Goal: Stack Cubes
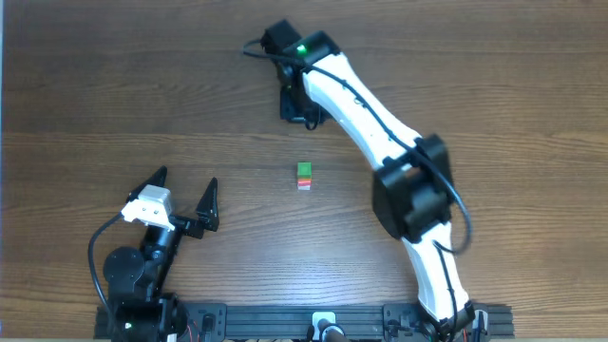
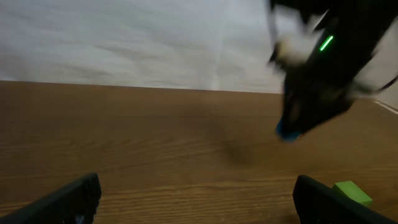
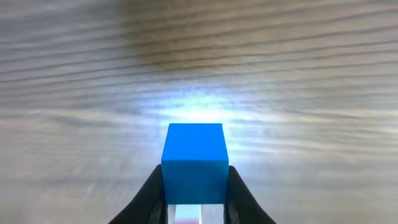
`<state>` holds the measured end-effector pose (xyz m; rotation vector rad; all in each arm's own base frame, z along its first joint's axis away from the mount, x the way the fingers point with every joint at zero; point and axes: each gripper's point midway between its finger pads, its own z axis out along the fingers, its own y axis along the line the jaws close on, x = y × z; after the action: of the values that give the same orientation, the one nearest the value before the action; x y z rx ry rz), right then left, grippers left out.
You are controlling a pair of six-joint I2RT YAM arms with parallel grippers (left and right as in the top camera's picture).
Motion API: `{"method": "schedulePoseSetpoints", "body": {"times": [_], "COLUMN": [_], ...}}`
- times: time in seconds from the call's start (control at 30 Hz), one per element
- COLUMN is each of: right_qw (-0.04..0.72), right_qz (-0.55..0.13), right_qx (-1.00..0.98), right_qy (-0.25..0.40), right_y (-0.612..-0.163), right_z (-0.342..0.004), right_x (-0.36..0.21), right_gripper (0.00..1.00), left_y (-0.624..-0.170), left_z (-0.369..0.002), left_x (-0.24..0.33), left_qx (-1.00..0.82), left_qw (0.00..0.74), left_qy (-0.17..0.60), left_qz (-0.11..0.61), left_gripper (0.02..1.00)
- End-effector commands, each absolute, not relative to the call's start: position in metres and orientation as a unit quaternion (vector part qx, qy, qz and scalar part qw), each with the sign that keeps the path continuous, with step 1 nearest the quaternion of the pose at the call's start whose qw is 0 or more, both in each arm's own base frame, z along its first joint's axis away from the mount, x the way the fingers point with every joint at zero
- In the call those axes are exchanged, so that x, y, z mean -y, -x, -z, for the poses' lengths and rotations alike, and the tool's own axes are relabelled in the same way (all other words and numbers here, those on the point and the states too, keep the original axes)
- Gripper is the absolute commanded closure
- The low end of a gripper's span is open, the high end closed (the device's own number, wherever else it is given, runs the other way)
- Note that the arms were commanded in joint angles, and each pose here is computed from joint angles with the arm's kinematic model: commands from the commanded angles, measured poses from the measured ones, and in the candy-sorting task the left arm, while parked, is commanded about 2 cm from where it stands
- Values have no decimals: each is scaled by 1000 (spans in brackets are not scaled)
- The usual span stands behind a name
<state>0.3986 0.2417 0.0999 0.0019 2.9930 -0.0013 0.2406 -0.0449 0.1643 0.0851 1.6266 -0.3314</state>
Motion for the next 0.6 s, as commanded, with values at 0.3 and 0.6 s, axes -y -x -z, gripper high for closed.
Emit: {"method": "schedulePoseSetpoints", "body": {"times": [0.3, 0.6], "right_qw": [65, 5], "right_qz": [7, 21], "right_qx": [-997, -1000], "right_qy": [36, 20], "right_y": [-316, -290], "right_z": [-176, -145], "right_x": [-253, -249], "right_gripper": [991, 991], "left_y": [-240, -240], "left_z": [-163, -163], "left_x": [47, 47], "left_qx": [-722, -722], "left_qw": [674, 674], "left_qy": [-46, -46], "left_qz": [147, 147], "left_gripper": [20, 20]}}
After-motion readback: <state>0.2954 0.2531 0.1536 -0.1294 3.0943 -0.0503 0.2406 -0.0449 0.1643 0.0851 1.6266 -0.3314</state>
